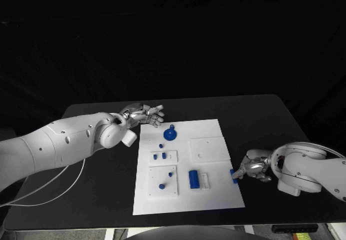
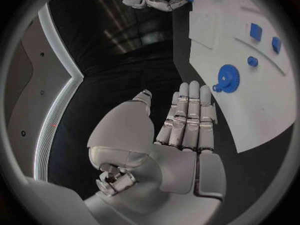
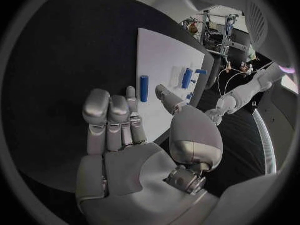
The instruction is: Assemble the parts on the task board
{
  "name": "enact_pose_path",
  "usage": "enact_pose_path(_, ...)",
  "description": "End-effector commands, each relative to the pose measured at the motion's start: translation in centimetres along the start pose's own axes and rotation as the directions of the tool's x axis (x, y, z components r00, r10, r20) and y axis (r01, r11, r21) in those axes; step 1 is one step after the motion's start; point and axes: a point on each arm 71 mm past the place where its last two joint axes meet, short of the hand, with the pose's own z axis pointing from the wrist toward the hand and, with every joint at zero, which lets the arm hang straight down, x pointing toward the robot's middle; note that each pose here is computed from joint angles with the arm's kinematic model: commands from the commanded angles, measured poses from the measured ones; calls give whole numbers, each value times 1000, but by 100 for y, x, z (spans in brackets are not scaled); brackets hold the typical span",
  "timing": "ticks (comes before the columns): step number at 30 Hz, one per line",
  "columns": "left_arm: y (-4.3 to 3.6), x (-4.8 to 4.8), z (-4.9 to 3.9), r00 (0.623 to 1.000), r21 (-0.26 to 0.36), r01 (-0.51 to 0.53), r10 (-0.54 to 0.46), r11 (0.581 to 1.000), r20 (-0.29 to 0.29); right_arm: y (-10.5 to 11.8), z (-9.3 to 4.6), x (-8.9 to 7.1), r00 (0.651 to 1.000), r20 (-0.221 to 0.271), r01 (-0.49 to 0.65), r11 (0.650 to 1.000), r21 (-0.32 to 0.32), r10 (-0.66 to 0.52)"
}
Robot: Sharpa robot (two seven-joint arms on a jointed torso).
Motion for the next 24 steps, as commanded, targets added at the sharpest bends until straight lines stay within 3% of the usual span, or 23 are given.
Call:
enact_pose_path(1, -14, 15, 0, 1000, 12, 9, -9, 1000, -14, 26, 21, 70, 999, -25, 29, 1000, -1, -29)
enact_pose_path(8, -11, 13, -2, 1000, 9, 9, -9, 1000, -15, 59, 79, 157, 999, -38, 32, 999, -4, -33)
enact_pose_path(14, -9, 5, -7, 1000, 7, 9, -9, 1000, -14, 42, 125, 142, 998, -3, 69, 998, 10, -69)
enact_pose_path(24, -6, 3, -10, 1000, 5, 9, -9, 1000, -15, 103, 175, 166, 998, 14, 64, 998, -1, -64)
